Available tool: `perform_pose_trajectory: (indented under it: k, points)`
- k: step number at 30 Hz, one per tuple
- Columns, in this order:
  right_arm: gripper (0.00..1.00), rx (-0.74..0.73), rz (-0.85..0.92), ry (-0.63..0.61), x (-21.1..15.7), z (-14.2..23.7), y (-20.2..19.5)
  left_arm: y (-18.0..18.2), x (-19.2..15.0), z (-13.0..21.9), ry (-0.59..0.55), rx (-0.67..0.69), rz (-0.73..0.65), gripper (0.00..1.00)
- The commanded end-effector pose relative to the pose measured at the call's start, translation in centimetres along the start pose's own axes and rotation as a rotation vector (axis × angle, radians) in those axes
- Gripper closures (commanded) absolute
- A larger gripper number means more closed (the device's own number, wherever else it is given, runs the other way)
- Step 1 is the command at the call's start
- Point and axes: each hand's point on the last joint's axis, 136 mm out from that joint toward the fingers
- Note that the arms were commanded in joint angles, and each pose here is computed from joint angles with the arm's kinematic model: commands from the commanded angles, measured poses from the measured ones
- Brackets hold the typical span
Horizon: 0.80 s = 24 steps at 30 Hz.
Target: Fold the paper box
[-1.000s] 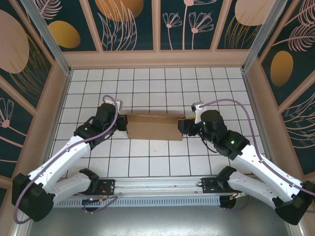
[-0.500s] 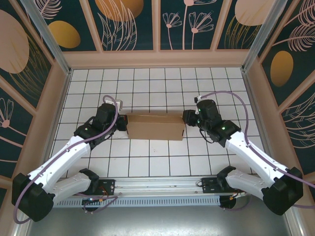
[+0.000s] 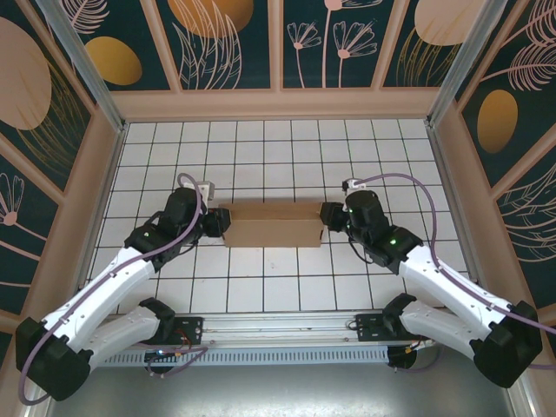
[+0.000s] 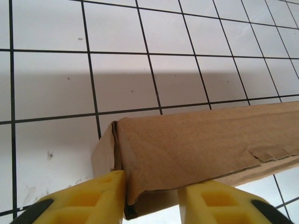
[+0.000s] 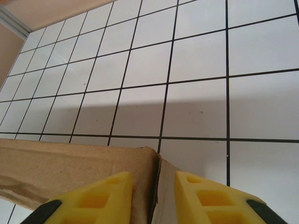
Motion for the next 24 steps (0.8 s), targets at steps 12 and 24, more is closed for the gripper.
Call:
perform_pose_trajectory:
  k: [12, 24]
  points:
    - [0.7, -0.162, 0.043, 0.102, -2.9, -0.9, -3.3, -4.5, 3.3, 4.9, -0.062, -0.191, -0.014, 0.71]
    - [0.7, -0.145, 0.054, 0.112, -3.2, -0.9, -3.1, 0.4, 4.8, 1.2, -0.096, -0.044, 0.078, 0.62]
Point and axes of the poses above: each hand's point on the last joint's axis, 136 mm out from that joint toward the fingers, its own z axis back along the fingers, its own y axis along the line the jaws close on, x = y × z, and after that the axes turned 5 degrees about -z, right-handed
